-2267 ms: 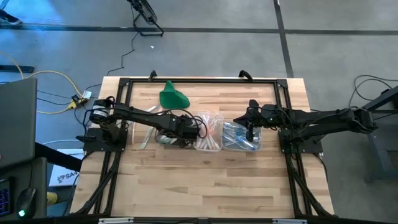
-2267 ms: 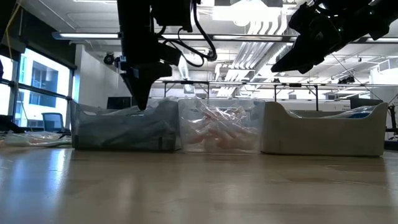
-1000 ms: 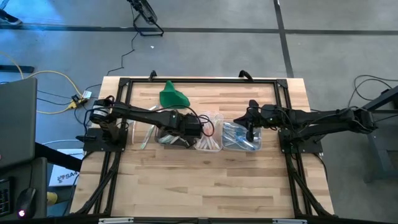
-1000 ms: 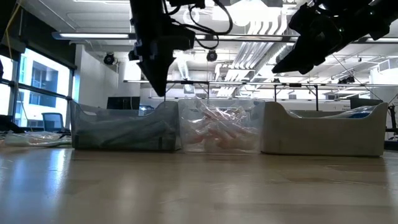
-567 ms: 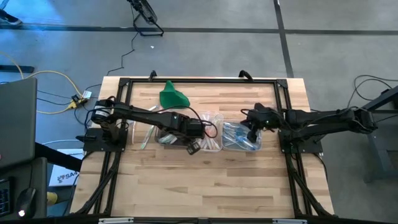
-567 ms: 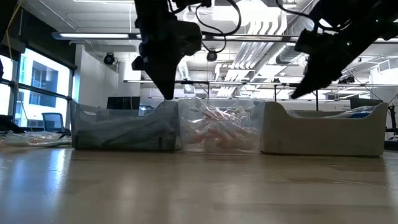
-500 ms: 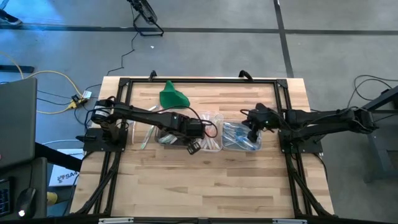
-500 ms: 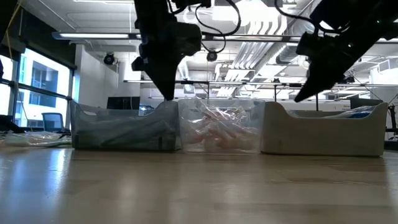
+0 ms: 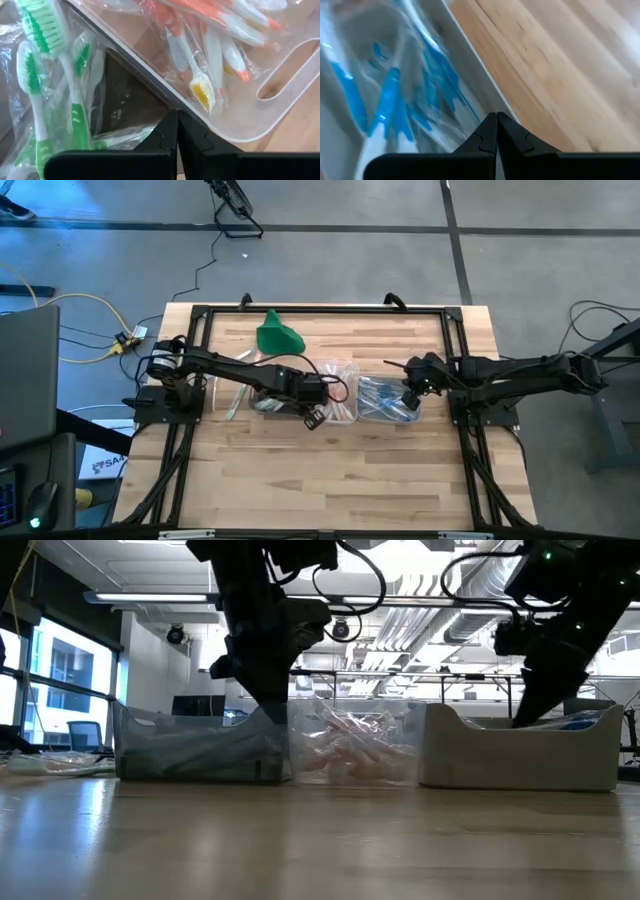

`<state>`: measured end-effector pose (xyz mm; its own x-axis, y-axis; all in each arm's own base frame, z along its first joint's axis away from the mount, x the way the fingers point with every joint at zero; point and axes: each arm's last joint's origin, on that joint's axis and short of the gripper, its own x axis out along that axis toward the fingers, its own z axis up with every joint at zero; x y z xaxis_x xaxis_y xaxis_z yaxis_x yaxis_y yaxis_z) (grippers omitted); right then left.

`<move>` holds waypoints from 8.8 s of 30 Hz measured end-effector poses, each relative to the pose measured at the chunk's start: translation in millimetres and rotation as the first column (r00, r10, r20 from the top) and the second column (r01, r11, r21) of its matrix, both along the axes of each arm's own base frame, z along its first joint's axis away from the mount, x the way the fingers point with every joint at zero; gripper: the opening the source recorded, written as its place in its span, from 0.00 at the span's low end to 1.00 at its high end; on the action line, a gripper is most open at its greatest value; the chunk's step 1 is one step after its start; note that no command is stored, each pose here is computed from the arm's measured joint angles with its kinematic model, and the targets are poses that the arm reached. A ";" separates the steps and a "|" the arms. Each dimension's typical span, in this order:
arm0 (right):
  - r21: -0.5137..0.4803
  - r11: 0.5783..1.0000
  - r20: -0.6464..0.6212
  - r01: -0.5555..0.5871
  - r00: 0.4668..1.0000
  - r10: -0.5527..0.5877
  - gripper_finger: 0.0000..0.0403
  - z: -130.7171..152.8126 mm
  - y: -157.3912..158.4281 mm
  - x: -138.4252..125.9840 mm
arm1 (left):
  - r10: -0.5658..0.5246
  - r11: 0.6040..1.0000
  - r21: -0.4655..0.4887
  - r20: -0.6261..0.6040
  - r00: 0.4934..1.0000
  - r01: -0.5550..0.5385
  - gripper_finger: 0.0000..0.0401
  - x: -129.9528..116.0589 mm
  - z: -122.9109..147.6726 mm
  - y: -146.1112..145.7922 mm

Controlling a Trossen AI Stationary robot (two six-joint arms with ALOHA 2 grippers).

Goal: Pick & Place Toothbrushes
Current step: Adjust the bins on the table, then put the blue toothbrush into the gray bin

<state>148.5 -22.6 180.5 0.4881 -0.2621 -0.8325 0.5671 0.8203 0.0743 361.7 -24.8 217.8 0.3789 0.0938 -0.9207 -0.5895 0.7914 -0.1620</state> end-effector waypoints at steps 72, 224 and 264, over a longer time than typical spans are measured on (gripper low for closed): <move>0.071 0.939 0.227 -0.337 0.922 0.314 0.01 -7.3 57.8 69.1 | -0.008 0.996 0.086 0.005 1.000 0.008 0.00 -4.7 8.4 2.4; -0.498 0.866 0.413 0.038 0.889 0.199 0.01 88.6 -54.5 21.4 | 0.043 0.990 -0.092 -0.496 0.867 -0.102 0.32 -199.3 -74.6 201.8; -0.500 0.865 0.411 0.036 0.889 0.200 0.01 88.7 -54.5 21.4 | 0.104 0.994 0.070 -0.282 0.954 -0.087 0.03 -166.2 -4.1 235.5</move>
<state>169.9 -77.1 269.1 0.8041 -0.5116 -0.3027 0.5003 0.8575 -0.1203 195.5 210.8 213.7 0.0883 0.1712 -0.9813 -0.6779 0.7321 0.0667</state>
